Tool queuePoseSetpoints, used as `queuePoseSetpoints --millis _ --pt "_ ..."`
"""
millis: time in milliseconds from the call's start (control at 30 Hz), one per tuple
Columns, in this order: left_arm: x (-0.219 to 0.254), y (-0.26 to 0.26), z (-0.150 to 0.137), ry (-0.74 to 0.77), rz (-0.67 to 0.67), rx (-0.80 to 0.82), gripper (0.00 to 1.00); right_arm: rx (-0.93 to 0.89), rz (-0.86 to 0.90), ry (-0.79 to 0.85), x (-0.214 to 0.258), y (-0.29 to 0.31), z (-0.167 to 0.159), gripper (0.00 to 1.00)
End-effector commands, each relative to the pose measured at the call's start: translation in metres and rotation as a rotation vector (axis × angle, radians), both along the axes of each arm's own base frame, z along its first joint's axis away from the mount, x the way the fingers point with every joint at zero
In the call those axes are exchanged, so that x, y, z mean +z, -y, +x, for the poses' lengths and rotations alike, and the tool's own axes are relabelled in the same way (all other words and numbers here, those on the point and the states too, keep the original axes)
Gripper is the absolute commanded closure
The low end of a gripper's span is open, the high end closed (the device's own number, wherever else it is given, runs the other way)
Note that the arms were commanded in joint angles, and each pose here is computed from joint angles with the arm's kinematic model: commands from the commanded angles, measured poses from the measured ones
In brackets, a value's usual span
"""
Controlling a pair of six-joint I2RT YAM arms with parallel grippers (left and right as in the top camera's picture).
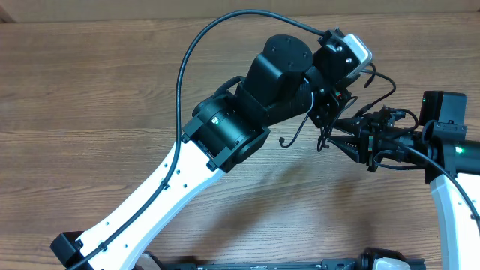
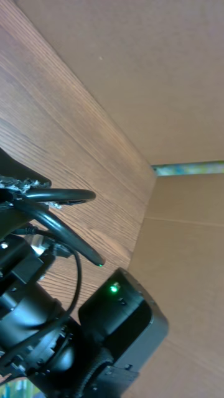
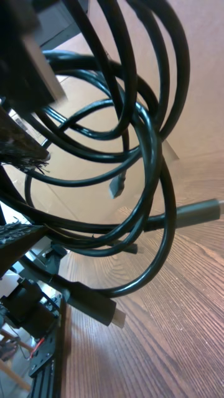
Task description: Untangle cables
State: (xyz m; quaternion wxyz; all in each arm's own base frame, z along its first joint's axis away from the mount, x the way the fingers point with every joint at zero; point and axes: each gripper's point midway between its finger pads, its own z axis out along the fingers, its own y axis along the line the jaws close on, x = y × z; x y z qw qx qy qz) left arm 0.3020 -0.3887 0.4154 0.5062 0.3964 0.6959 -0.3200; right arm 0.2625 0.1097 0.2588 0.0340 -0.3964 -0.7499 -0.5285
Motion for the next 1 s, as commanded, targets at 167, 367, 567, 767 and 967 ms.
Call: queuePoseSetpoints --millis 167,367,567,767,967 --pt "0.011 0.009 -0.012 0.0 -0.037 -0.017 0.96 -0.008 0.012 -0.004 0.007 -0.001 0.002 0.7" --pt "0.01 0.011 -0.014 -0.003 -0.033 -0.023 0.96 -0.013 0.01 0.005 0.007 0.0 0.005 0.75" --pt "0.009 0.01 -0.015 -0.008 -0.029 -0.024 0.96 -0.013 0.01 0.009 0.008 0.0 0.005 0.83" --pt "0.009 0.013 -0.019 -0.021 -0.036 -0.051 0.96 -0.014 0.01 0.018 0.009 0.0 0.007 0.83" --pt "0.008 0.013 -0.02 -0.024 -0.033 -0.051 0.96 -0.02 0.013 0.019 0.01 0.0 0.009 0.85"
